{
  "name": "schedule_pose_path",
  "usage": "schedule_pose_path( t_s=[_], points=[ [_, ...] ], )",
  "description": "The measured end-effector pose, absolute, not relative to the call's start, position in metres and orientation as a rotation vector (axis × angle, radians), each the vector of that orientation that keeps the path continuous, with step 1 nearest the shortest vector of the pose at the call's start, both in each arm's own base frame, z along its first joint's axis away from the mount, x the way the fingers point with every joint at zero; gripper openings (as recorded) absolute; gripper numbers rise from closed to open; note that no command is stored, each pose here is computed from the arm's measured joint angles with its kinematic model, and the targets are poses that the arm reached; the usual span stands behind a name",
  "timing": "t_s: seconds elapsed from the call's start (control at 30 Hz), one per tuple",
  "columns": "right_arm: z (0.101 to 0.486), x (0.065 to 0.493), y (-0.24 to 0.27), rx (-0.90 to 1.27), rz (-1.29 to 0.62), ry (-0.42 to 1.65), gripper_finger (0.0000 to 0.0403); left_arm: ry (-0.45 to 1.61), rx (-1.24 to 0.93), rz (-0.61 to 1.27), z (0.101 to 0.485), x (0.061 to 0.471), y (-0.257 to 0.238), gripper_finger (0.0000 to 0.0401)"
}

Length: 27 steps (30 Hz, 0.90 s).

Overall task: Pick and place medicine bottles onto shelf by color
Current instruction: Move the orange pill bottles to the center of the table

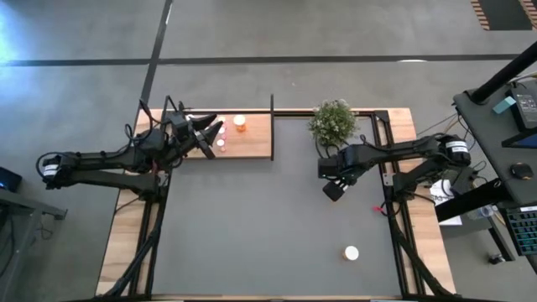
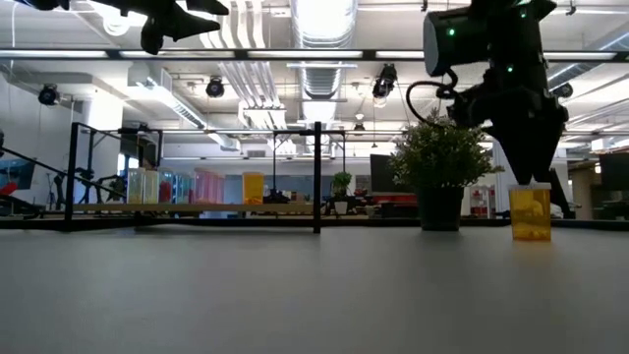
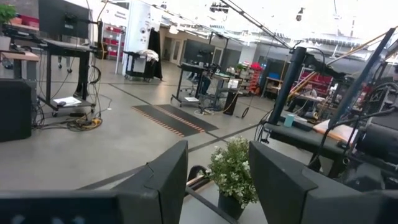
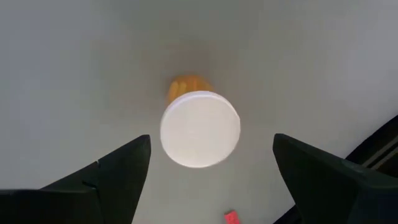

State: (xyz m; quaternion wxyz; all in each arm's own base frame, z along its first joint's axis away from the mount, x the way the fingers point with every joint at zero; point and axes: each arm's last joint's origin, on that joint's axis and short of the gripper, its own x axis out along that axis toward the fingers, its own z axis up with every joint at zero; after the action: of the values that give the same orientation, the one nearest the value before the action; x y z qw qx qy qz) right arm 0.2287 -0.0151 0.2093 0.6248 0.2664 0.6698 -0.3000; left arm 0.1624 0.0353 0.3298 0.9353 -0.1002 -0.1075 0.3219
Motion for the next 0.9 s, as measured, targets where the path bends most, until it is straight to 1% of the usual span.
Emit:
schedule_pose_path(
  t_s=[0.3, 0.67, 0.77, 0.9],
  points=[
    [0.185, 0.232, -0.015, 0.603, -0.671, 1.543, 0.0327, -0.221, -0.205, 0.658, 0.330, 0.162, 0.035, 0.0154],
    [0.182, 0.234, -0.015, 0.614, -0.666, 1.529, 0.0325, -0.217, -0.204, 0.658, 0.329, 0.163, 0.035, 0.0154],
    [0.182, 0.234, -0.015, 0.632, -0.653, 1.537, 0.0312, -0.217, -0.204, 0.658, 0.329, 0.163, 0.035, 0.0154],
    [0.182, 0.234, -0.015, 0.640, -0.658, 1.535, 0.0268, -0.216, -0.204, 0.658, 0.329, 0.163, 0.035, 0.0154]
  ],
)
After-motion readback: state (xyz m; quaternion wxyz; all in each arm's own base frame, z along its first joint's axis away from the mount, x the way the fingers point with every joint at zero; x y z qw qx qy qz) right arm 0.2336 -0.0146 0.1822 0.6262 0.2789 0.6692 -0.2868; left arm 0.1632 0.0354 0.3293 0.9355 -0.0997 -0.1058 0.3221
